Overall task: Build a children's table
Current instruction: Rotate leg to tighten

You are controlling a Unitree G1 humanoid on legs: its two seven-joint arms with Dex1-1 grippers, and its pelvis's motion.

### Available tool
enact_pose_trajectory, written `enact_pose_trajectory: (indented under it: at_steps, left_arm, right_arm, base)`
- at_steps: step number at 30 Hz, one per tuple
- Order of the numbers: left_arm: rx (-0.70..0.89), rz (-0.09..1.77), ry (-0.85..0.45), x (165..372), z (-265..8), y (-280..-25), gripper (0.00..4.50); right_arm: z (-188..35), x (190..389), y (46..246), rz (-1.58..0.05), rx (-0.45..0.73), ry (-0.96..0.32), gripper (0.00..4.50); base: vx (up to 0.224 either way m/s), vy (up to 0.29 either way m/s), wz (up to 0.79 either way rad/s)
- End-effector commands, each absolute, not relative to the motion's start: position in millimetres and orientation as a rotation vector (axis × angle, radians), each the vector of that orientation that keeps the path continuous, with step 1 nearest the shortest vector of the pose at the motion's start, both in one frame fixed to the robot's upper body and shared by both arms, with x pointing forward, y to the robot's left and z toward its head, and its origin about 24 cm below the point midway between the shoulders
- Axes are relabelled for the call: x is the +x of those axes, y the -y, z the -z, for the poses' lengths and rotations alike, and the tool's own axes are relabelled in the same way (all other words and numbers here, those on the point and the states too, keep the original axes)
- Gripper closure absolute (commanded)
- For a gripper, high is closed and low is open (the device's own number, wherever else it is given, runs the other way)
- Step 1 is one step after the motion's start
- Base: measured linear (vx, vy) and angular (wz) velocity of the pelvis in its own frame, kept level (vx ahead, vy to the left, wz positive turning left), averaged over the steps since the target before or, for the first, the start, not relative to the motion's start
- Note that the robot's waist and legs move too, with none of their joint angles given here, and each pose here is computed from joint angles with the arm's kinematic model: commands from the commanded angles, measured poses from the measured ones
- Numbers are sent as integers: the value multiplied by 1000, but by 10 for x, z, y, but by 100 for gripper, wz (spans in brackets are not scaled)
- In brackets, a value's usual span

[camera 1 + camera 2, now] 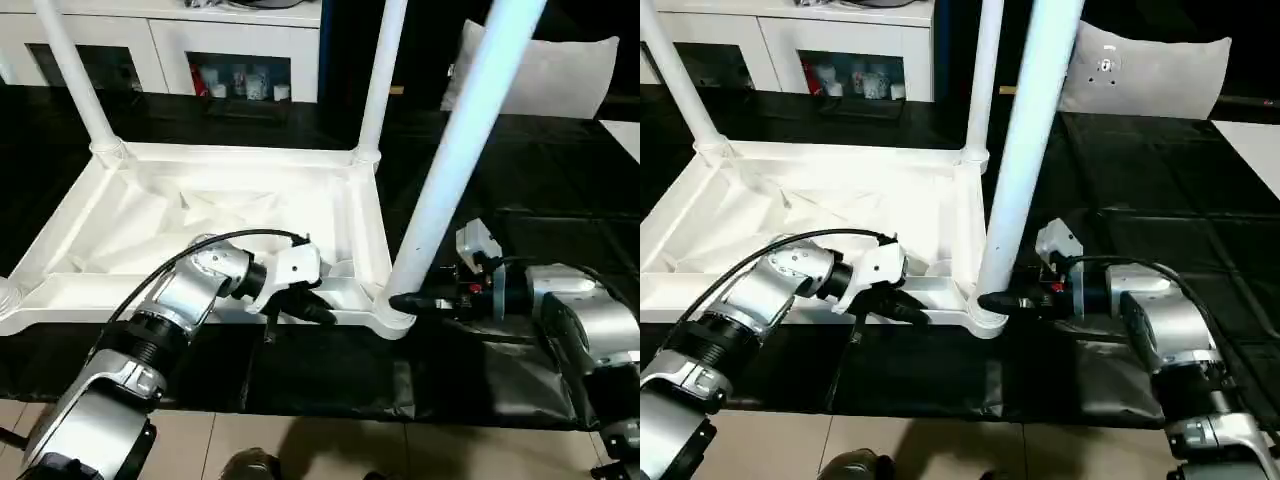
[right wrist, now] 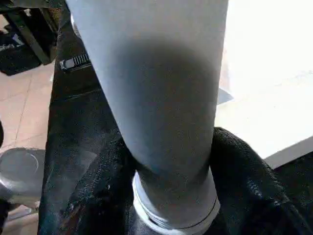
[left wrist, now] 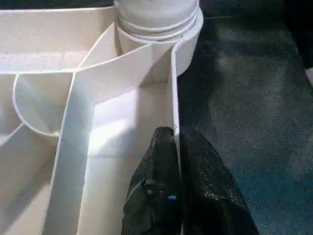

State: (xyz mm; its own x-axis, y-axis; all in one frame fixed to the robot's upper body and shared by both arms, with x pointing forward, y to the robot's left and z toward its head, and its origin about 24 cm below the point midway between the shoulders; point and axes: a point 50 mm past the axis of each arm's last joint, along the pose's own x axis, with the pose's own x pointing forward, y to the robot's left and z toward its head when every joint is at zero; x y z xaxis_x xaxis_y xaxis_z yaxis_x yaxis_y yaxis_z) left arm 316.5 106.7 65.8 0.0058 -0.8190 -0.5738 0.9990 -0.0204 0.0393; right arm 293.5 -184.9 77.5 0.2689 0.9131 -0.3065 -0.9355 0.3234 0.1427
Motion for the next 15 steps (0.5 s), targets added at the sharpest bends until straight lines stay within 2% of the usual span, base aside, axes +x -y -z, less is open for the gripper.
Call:
enact_pose_trajectory:
  at_steps: [1, 5, 7, 11, 13, 15]
  left_arm:
    - [511, 1528, -420, 3162, -661, -893, 450]
    - [426, 1309, -391, 3346, -710, -698, 450]
    - [385, 1228, -381, 3415, -751, -607, 450]
    - [347, 1138, -362, 3486, -806, -483, 450]
    - [332, 1080, -332, 3528, -861, -355, 450]
    - [334, 1078, -328, 3532, -869, -335, 450]
  right_arm:
    - [-731, 2983, 1753, -1181, -74, -365, 257]
    - [-609, 3259, 1634, -837, -64, -398, 259]
    - [-587, 3353, 1595, -718, -49, -416, 259]
    - [-591, 3466, 1538, -578, -32, -409, 260]
    - [-627, 3566, 1452, -469, 76, -383, 260]
    - [-640, 3573, 1423, -481, 57, -366, 260]
  base:
    - [0, 0, 0]
    - [0, 0, 0]
    - [0, 0, 0]
    - [0, 0, 0]
    - [0, 0, 0]
    - [0, 0, 0]
